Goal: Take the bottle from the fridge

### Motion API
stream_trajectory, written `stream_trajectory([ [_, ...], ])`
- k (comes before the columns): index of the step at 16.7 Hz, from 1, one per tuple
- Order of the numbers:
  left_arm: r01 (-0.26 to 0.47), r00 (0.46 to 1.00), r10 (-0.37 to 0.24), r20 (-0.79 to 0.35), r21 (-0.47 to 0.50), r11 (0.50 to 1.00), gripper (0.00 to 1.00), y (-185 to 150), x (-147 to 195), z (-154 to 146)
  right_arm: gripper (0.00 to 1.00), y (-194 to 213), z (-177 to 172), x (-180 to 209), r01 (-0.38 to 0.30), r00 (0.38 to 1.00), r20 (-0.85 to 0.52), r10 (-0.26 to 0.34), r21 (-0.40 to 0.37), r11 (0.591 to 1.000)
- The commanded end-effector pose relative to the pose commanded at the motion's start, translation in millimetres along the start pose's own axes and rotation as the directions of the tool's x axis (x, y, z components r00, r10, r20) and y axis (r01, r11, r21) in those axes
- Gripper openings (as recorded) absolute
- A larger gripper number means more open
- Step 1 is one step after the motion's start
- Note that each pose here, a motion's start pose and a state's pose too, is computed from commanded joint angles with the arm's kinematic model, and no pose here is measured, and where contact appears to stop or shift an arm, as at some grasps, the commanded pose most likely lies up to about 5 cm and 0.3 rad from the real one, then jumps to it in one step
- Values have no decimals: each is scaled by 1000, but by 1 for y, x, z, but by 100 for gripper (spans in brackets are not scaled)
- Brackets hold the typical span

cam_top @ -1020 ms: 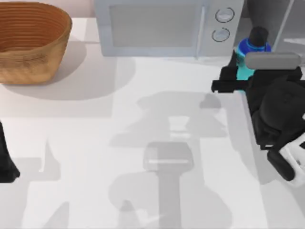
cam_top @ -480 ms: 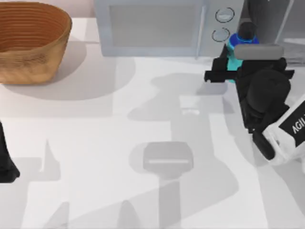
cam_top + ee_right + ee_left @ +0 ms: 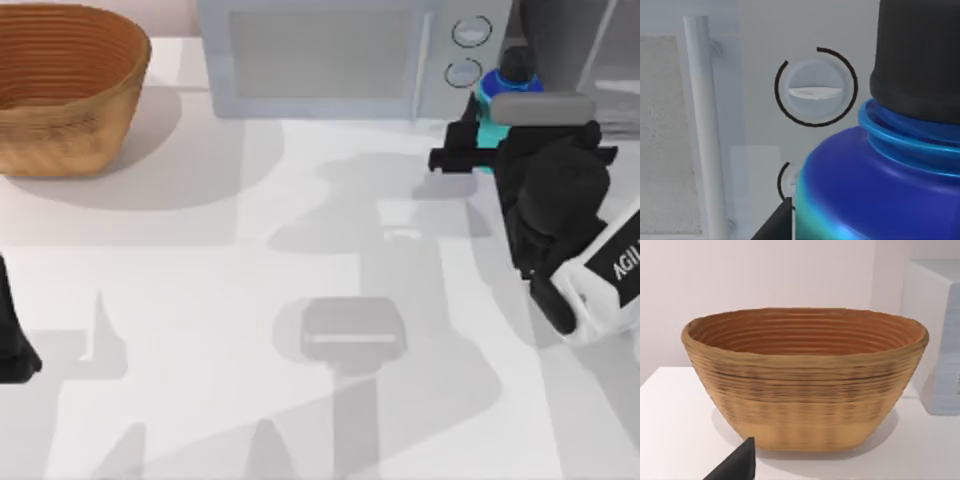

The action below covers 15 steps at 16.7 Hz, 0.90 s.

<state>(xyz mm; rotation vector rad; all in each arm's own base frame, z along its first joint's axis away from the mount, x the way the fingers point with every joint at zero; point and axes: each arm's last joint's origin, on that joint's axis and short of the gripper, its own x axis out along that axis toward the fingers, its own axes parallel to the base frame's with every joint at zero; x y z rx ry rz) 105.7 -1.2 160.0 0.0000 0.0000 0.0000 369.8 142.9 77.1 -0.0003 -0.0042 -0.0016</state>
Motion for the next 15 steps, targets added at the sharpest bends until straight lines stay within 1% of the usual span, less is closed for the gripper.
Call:
stream_trajectory([
  [9, 0, 1000, 0, 0, 0, 1000, 100, 0, 0, 0, 98, 0, 0, 0, 0, 1000, 0, 0, 0, 1000],
  [10, 0, 1000, 0, 0, 0, 1000, 100, 0, 0, 0, 100, 0, 0, 0, 0, 1000, 0, 0, 0, 1000],
  [15, 0, 1000, 0, 0, 0, 1000, 100, 0, 0, 0, 100, 0, 0, 0, 0, 1000, 0, 0, 0, 1000],
])
